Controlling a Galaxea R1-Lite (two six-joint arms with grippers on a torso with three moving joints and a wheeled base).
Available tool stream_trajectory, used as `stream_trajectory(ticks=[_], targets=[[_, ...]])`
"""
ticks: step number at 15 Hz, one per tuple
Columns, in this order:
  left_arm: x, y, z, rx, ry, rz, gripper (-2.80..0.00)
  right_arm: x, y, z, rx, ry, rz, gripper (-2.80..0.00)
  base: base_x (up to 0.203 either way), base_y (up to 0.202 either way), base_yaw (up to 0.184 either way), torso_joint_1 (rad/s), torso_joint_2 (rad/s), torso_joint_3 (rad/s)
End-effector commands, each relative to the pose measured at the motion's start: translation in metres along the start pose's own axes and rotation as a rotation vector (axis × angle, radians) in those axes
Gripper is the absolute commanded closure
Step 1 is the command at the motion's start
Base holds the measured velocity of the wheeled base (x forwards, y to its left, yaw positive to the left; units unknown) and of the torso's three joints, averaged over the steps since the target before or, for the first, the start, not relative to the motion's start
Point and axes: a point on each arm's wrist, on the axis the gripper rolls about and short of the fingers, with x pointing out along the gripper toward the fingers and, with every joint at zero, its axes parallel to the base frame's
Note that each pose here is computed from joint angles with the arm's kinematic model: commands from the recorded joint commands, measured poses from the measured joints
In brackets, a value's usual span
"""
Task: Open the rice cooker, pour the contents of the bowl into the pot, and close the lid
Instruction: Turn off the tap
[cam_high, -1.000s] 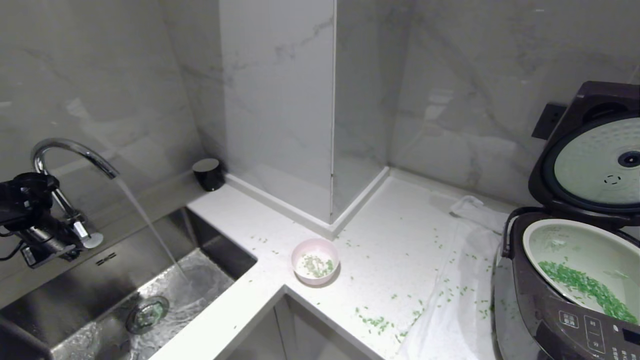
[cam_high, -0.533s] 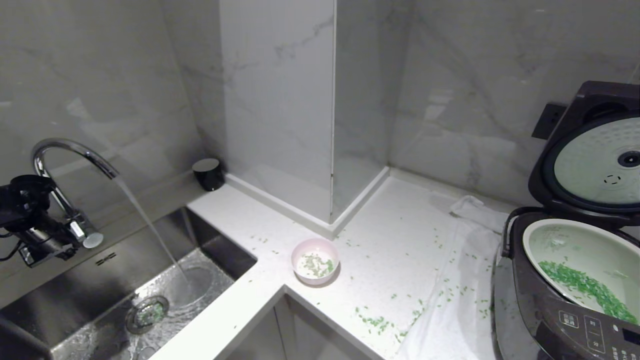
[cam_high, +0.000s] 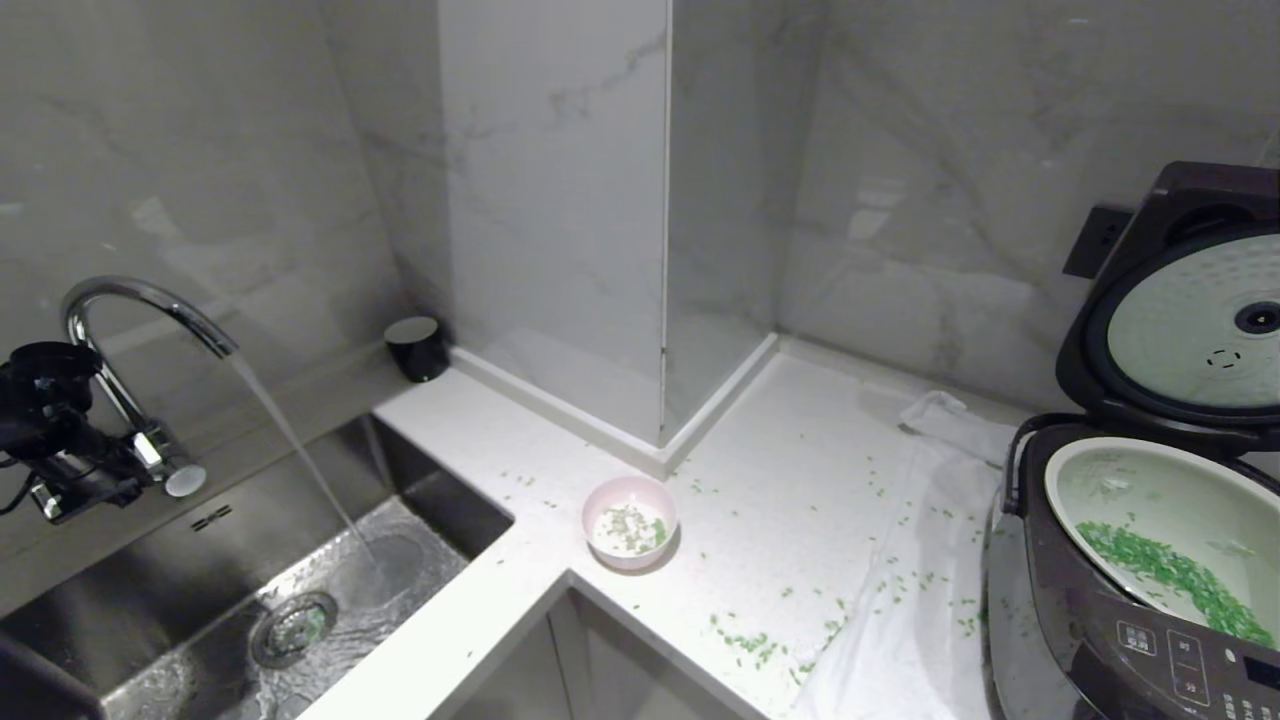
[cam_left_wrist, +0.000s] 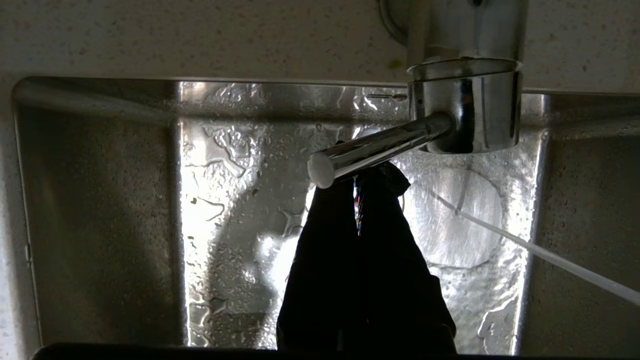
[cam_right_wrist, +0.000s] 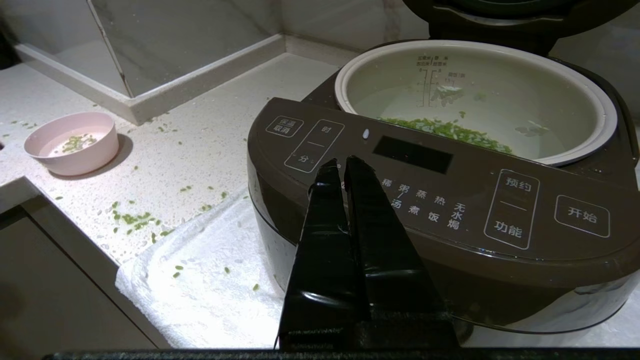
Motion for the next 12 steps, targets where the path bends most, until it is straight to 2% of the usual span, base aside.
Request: stream_trajectory(ticks=[1,7,12], targets=[[0.0000,0.0011,0.0016,-0.005,-0.005,0.005,0.00,0.0002,0.0000,-0.0004,-0.001,0.002,0.000,0.00,0.000,0.000,0.000,0.000,0.00,0.000],[0.0023,-0.0003,0.0051,-0.010,-0.023,0.001,0.00,0.0002,0.0000,-0.0004,-0.001,0.002,0.001,0.00,0.000,0.000,0.000,0.000,0.00,0.000],[0.0043,0.0005,0.0102,-0.056,-0.041,-0.001,0.00,0.0002,0.0000,-0.0004,-0.001,0.002,0.000,0.00,0.000,0.000,0.000,0.000,0.00,0.000]])
